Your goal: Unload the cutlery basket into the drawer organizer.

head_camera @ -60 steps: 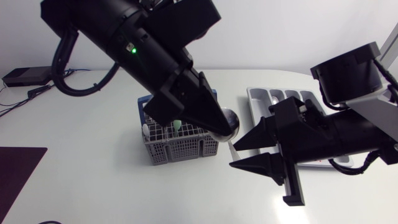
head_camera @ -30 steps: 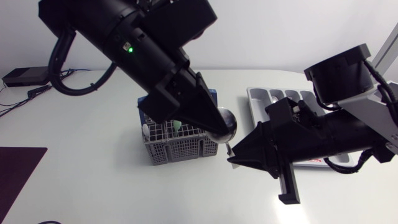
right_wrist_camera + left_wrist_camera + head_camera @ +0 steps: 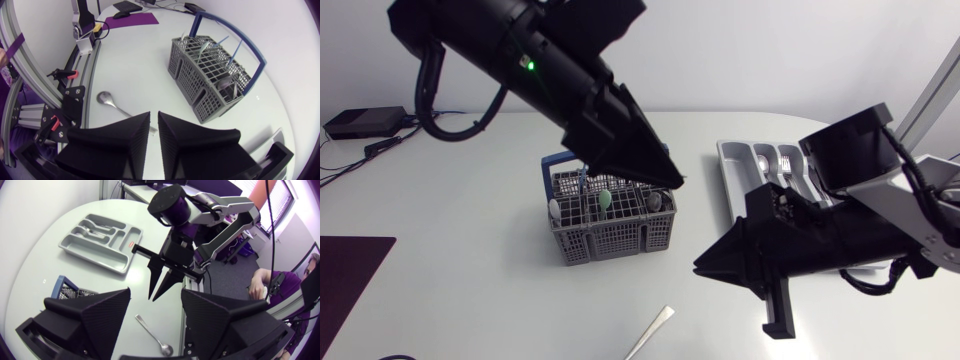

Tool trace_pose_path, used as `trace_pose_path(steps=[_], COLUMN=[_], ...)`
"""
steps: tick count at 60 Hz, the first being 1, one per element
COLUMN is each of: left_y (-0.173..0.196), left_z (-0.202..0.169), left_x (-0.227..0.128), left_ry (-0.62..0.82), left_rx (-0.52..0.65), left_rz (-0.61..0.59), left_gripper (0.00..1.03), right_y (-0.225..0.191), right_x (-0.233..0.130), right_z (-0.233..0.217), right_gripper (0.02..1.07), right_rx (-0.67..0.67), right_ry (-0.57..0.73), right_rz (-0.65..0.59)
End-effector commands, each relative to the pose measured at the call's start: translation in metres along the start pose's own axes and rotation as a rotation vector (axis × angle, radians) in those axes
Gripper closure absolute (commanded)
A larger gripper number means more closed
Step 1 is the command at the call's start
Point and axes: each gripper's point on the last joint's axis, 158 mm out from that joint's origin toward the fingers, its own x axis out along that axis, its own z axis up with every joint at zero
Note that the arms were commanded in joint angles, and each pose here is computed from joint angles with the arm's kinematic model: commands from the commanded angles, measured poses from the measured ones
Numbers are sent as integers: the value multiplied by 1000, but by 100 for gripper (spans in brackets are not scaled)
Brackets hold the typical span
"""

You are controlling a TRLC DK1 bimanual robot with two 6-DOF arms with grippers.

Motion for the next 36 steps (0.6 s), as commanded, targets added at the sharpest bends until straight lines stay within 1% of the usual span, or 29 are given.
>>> trace_pose_path(steps=[1, 3, 5, 7, 11, 15, 17, 22, 29, 36], left_y=[-1, -1, 2, 6, 12, 19, 22, 33, 40, 50], left_z=[-21, -30, -38, -48, -66, -88, -95, -115, -138, -155], left_x=[1, 1, 1, 0, -2, -7, -9, -16, -25, -34], left_ry=[40, 60, 76, 96, 131, 161, 159, 163, 153, 120], left_rx=[-6, 6, 10, 13, 13, 5, -5, -33, -78, -101], left_rz=[28, 44, 58, 75, 106, 137, 150, 197, 238, 302], left_gripper=[30, 30, 30, 29, 29, 27, 27, 26, 26, 26], right_y=[6, 7, 9, 10, 18, 25, 29, 40, 52, 52], right_x=[10, 11, 12, 14, 19, 26, 31, 43, 62, 81], right_z=[-21, -24, -25, -29, -31, -33, -35, -39, -45, -51], right_gripper=[86, 83, 75, 63, 47, 21, 13, 8, 8, 8], right_rx=[-13, -18, -28, -39, -76, -116, -132, -193, -282, -364], right_ry=[50, 58, 66, 83, 109, 141, 158, 196, 245, 296], right_rz=[21, 25, 27, 27, 40, 63, 77, 122, 183, 216])
